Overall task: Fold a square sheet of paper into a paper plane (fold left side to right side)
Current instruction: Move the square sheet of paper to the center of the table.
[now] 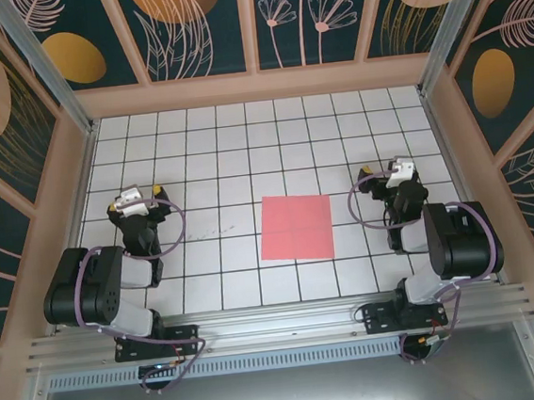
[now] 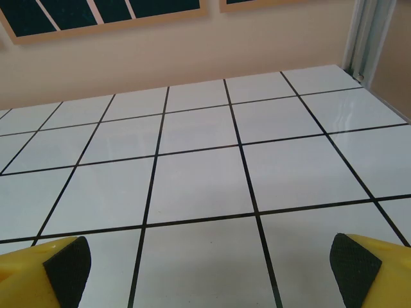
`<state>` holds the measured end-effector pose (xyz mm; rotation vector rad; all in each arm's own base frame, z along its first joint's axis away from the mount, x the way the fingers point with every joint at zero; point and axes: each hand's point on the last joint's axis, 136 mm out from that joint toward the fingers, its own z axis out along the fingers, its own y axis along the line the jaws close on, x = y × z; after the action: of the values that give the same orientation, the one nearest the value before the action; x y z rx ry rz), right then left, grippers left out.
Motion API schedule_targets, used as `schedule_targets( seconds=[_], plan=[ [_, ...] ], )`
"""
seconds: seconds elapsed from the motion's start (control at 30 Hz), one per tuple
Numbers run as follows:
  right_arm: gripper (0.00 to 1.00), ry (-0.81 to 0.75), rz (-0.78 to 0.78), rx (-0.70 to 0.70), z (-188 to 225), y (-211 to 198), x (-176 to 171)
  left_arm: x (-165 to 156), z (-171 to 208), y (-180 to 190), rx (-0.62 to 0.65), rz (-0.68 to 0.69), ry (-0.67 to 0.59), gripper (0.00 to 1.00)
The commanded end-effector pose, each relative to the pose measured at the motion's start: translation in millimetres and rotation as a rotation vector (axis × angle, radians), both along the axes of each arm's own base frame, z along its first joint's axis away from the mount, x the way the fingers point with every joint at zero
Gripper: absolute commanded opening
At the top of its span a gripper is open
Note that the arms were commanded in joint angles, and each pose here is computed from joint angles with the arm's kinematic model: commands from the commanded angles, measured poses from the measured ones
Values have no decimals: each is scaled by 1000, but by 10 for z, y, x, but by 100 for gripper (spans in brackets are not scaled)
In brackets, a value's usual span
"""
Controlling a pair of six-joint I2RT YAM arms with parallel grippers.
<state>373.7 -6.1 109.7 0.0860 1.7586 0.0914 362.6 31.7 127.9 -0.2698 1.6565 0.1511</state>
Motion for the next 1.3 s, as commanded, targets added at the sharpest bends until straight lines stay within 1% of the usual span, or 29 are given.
schedule_targets(
  seconds=[0.0,0.8,0.97,1.1,1.2,1.23,1.27],
  plan=[
    [99,-35,7,7,103,-1,50,39,127,41,2,15,-47,99],
    [99,-36,6,7,106,-4,52,9,143,40,6,13,-58,99],
    [99,-37,6,8,102,-2,41,-120,326,43,3,12,-104,99],
    [99,-38,-33,39,255,-111,52,-201,642,38,-10,7,-145,99],
    [99,-65,-43,52,497,-122,-26,-170,871,-68,-85,-52,-137,99],
    [99,-58,-42,61,562,-108,-43,-145,906,-119,-122,-78,-118,99],
    [99,-41,-48,75,616,-102,-61,-119,931,-188,-185,-110,-99,99]
  ],
)
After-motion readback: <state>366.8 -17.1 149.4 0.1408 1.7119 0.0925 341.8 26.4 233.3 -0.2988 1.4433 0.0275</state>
